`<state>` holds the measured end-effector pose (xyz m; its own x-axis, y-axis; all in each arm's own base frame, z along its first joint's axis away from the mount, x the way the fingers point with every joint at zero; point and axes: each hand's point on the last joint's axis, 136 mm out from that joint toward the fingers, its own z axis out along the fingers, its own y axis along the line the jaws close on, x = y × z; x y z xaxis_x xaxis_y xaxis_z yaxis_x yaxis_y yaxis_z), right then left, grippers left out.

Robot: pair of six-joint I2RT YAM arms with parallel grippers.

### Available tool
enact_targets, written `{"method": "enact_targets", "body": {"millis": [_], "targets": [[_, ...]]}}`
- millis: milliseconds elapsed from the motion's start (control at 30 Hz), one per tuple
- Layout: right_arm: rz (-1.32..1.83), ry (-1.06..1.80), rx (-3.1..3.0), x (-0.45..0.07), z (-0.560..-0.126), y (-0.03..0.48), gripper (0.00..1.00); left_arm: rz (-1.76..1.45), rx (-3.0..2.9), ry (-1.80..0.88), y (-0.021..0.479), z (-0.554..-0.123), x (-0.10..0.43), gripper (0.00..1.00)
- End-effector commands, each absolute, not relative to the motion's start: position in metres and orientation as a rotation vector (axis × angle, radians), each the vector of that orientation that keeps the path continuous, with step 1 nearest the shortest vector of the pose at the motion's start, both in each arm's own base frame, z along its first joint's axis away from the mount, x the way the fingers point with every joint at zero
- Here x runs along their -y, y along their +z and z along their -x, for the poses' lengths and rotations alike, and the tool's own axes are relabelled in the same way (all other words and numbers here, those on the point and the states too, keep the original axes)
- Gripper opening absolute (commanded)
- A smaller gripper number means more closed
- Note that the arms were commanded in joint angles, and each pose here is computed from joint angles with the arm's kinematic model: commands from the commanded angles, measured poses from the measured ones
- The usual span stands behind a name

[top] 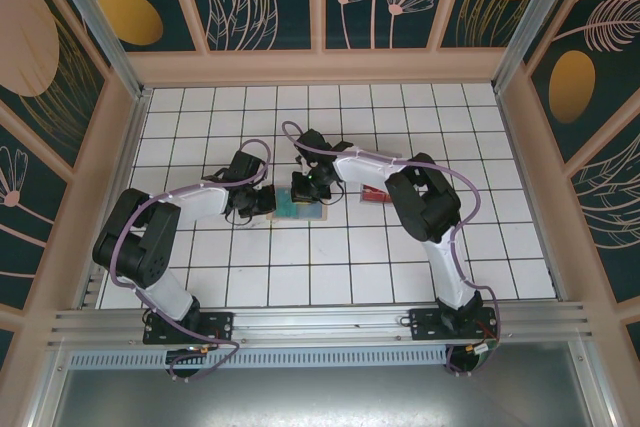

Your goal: Take the credit cards out of the card holder

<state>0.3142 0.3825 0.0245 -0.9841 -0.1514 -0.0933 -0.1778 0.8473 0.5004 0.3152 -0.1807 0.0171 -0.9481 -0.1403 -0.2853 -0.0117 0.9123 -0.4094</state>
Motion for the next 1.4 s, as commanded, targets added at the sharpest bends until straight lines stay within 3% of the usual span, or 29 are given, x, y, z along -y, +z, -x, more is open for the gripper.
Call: {"method": "enact_targets", "body": {"millis": [0,200,367,667,1000,1200,1367], "targets": [[0.226,0.693,-2.992,-0.363,-0.312,0.027,0.09,0.150,-2.817,-0.548,0.002,-0.305,0.172,0.00],[0.231,0.787,-2.989,-0.371,-0.307,0.028,0.11,0.149,-2.815,-0.558,0.002,-0.304,0.173,0.00],[0.209,0.873,-2.998,-0.377,-0.301,0.024,0.20,0.147,-2.815,-0.573,0.002,-0.304,0.175,0.00],[0.197,0.908,-3.022,-0.378,-0.299,0.012,0.20,0.150,-2.819,-0.594,0.001,-0.302,0.177,0.00],[0.206,0.941,-3.017,-0.382,-0.298,0.013,0.17,0.148,-2.825,-0.609,-0.001,-0.301,0.179,0.00],[0.199,0.964,-3.005,-0.381,-0.299,0.017,0.01,0.149,-2.827,-0.606,-0.001,-0.301,0.178,0.00],[0.152,0.975,-2.973,-0.372,-0.305,0.029,0.00,0.154,-2.831,-0.584,-0.002,-0.301,0.176,0.00]]}}
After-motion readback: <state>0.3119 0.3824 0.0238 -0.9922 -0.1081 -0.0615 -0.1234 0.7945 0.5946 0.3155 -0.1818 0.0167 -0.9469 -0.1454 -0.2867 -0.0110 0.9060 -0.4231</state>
